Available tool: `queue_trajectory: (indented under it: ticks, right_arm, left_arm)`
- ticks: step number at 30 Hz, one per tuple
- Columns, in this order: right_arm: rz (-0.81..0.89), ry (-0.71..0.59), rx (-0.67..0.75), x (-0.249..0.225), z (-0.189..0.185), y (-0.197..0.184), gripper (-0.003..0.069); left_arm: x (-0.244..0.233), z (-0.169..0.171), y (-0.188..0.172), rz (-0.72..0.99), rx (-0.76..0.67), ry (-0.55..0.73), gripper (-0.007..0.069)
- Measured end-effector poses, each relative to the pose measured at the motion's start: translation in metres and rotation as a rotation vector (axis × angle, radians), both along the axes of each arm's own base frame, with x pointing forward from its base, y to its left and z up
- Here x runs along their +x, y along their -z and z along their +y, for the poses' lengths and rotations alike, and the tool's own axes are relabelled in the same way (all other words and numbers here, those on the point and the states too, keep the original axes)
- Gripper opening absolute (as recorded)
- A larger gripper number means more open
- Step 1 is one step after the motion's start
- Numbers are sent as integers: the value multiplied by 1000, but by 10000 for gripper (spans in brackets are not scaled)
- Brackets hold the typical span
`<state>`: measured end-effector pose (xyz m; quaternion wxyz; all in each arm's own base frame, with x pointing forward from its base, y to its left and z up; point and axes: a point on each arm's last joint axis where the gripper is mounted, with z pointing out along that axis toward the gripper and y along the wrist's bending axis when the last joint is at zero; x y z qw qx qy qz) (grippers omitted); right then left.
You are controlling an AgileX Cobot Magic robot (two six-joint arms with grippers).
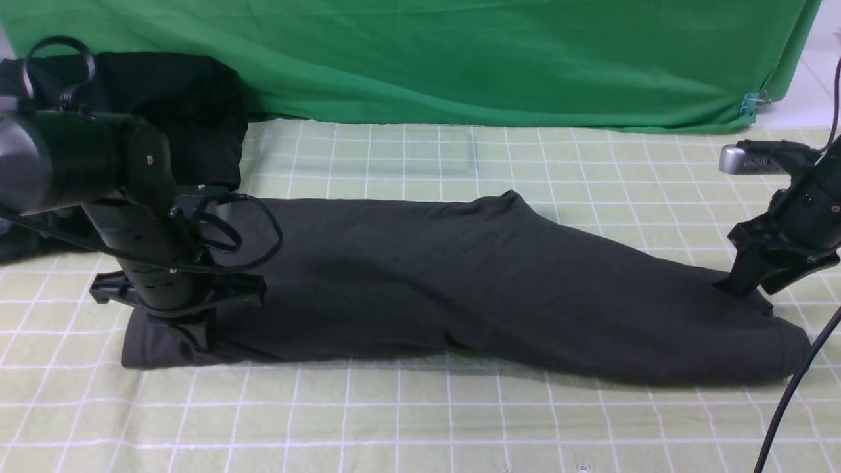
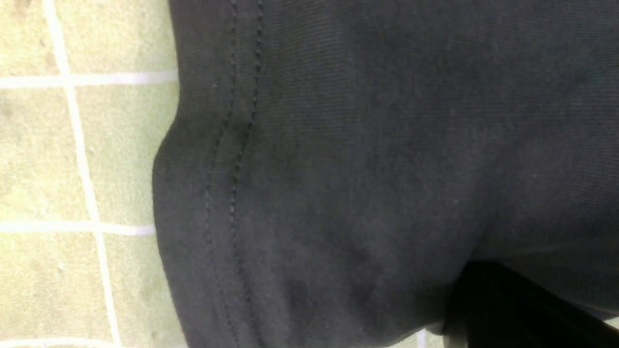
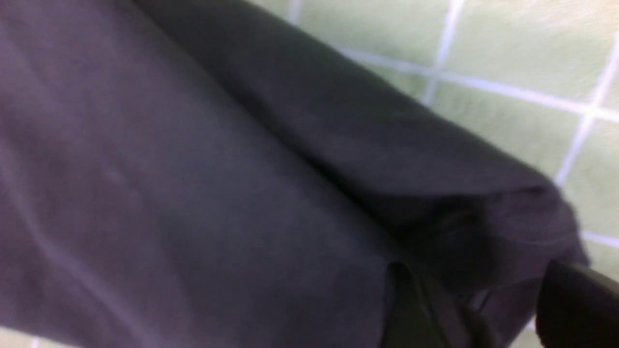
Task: Fold a long-sleeved shirt over a green coffee tablecloth.
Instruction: 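Pull the folded dark garment lengthwise by its ends to straighten it flat on the table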
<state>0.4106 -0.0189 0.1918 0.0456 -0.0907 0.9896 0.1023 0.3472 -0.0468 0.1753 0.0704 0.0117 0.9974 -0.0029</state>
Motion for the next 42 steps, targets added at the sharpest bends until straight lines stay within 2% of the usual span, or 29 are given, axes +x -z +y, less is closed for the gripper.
queue_trajectory:
  ticks: [10, 13, 17, 20, 24, 28, 36, 38, 42]
  right_arm:
    - [89, -41, 18, -3, 7, 13, 353]
    - [99, -44, 19, -3, 7, 17, 318]
    - [95, -67, 18, -2, 7, 19, 67]
    - [83, -71, -6, 0, 5, 16, 29]
    - [19, -42, -77, 8, -2, -6, 26]
    - [-34, -44, -88, 14, -3, -19, 26]
    - [-39, -52, -106, 26, -4, 6, 36]
    - [-77, -36, -122, 31, -4, 10, 82]
    - [-159, 1, -160, 37, -8, 4, 221]
  left_arm:
    - [0, 1, 0, 2, -18, -17, -4]
    - [0, 1, 0, 2, -19, -18, -4]
    - [0, 1, 0, 2, -20, -18, -4]
    - [0, 1, 0, 3, -22, 2, -4]
    - [0, 1, 0, 3, -22, 17, -4]
    - [0, 1, 0, 3, -24, 16, -4]
    - [0, 1, 0, 3, -24, 17, -4]
    - [0, 0, 0, 3, -26, 16, -4]
    - [0, 0, 0, 3, -26, 12, -4]
